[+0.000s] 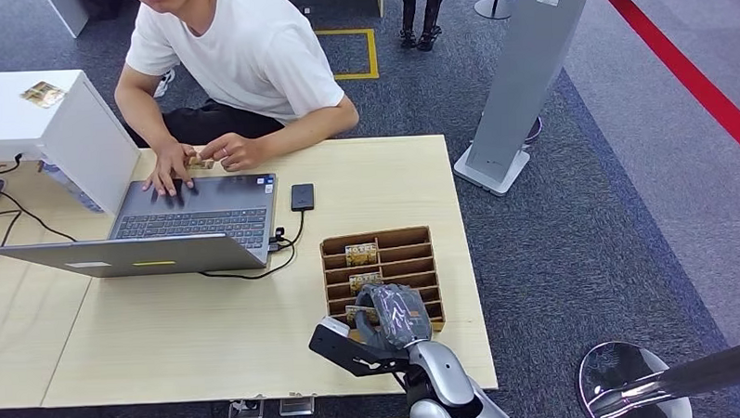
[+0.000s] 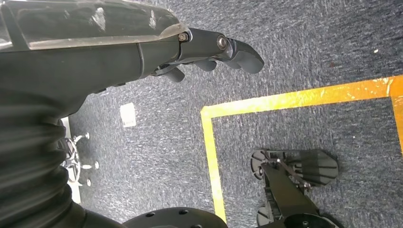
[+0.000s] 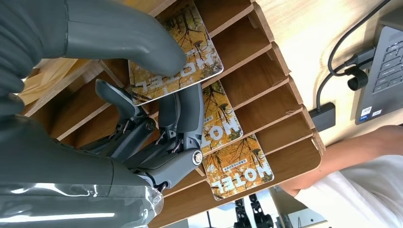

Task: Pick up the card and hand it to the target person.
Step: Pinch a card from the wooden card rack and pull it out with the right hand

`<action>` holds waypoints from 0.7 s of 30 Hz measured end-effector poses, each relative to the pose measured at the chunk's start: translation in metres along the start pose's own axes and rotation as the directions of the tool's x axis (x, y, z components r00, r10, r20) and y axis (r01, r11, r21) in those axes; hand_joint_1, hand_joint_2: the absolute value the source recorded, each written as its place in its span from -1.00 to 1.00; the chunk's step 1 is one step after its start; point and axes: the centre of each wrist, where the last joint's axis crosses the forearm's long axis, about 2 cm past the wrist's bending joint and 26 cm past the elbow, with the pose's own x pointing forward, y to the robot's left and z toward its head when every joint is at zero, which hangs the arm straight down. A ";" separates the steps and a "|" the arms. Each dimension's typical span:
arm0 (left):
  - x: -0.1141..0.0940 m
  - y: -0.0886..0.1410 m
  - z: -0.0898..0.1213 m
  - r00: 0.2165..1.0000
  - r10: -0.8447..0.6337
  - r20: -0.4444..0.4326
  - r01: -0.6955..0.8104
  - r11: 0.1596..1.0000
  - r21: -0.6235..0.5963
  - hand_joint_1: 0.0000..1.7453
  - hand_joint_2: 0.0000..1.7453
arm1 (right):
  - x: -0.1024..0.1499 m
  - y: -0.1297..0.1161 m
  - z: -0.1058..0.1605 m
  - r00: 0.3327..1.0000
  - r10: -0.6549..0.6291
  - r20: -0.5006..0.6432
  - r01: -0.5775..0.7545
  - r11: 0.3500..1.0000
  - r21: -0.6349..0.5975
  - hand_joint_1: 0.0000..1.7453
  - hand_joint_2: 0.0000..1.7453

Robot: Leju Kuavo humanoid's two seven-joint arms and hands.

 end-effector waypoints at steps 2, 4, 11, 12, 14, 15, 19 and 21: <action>0.000 0.000 0.000 1.000 0.001 -0.002 -0.001 1.000 0.006 -1.00 1.00 | 0.000 0.001 0.001 1.000 -0.009 0.014 0.010 1.000 -0.024 1.00 1.00; 0.000 0.000 0.000 1.000 0.001 -0.003 -0.001 1.000 0.010 -1.00 1.00 | -0.001 0.001 0.003 0.999 -0.024 0.045 0.027 0.997 -0.072 1.00 1.00; 0.000 0.000 0.000 1.000 0.002 0.010 -0.002 1.000 0.012 -1.00 1.00 | -0.001 -0.006 0.011 0.957 -0.047 0.287 0.147 0.930 -0.337 1.00 1.00; 0.000 0.000 0.000 1.000 0.002 0.010 -0.002 1.000 0.012 -1.00 1.00 | -0.001 -0.007 0.012 0.945 -0.043 0.323 0.163 0.921 -0.354 1.00 1.00; 0.000 0.000 0.000 1.000 0.002 0.011 -0.002 1.000 0.012 -1.00 1.00 | 0.000 -0.010 0.014 0.926 -0.044 0.374 0.193 0.908 -0.371 1.00 1.00; 0.000 0.000 0.000 1.000 0.002 0.011 -0.002 1.000 0.011 -1.00 1.00 | 0.000 -0.011 0.014 0.921 -0.049 0.386 0.205 0.904 -0.375 1.00 1.00; 0.000 0.000 0.000 1.000 0.002 0.011 -0.002 1.000 0.010 -1.00 1.00 | 0.001 -0.012 0.014 0.918 -0.061 0.392 0.222 0.899 -0.379 1.00 1.00; 0.000 0.000 0.000 1.000 0.001 0.010 -0.001 1.000 0.009 -1.00 1.00 | 0.002 -0.015 0.009 0.929 -0.087 0.361 0.222 0.909 -0.352 1.00 1.00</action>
